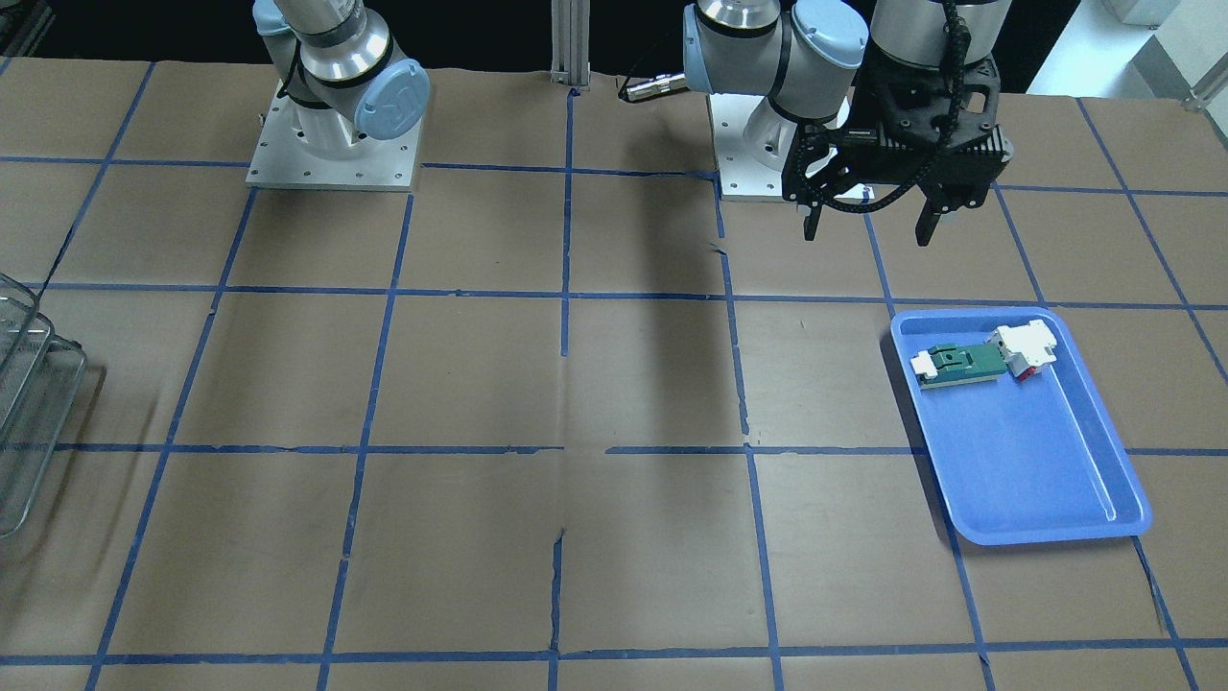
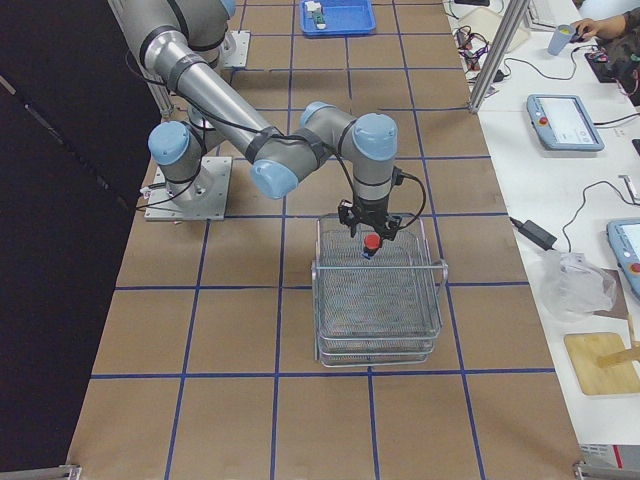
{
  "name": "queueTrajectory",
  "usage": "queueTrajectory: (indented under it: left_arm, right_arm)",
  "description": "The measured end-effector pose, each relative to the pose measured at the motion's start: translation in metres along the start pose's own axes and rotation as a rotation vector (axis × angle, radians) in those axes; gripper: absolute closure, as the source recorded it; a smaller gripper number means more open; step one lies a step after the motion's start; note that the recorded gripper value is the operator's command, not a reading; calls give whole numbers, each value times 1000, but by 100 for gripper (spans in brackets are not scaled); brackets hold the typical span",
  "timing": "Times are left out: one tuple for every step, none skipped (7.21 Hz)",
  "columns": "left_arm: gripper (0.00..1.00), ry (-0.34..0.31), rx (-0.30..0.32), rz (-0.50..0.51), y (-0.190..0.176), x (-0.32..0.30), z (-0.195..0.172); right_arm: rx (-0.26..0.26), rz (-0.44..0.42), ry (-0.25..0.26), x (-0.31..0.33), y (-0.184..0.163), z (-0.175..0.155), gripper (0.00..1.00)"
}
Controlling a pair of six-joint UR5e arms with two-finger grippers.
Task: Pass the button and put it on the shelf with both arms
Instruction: 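Open the right gripper to release the button in the basket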
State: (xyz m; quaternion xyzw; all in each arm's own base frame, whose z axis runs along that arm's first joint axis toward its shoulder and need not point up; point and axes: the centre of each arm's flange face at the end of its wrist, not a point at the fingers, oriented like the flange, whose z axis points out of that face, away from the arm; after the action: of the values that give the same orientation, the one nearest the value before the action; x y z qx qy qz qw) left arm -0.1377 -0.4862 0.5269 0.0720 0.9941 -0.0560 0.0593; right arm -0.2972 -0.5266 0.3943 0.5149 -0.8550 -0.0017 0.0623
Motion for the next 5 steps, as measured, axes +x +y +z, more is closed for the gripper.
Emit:
queueTrajectory:
  left_arm:
    - [0, 0, 0, 0, 0, 0, 0]
    - [0, -1, 0, 0, 0, 0, 0]
    - [0, -1, 1, 0, 0, 0, 0]
    - [0, 0, 1, -1, 0, 0, 0]
    - [0, 0, 1, -2, 0, -1, 0]
  right_arm:
    - [8, 21, -16, -8, -4, -9, 20]
    - [17, 66, -29, -22, -19, -31, 17]
    - [19, 108, -21, -39, -53, -59, 16]
    - [20, 147, -18, -60, -99, -84, 12]
    - [27, 227, -41, -86, -143, -104, 5]
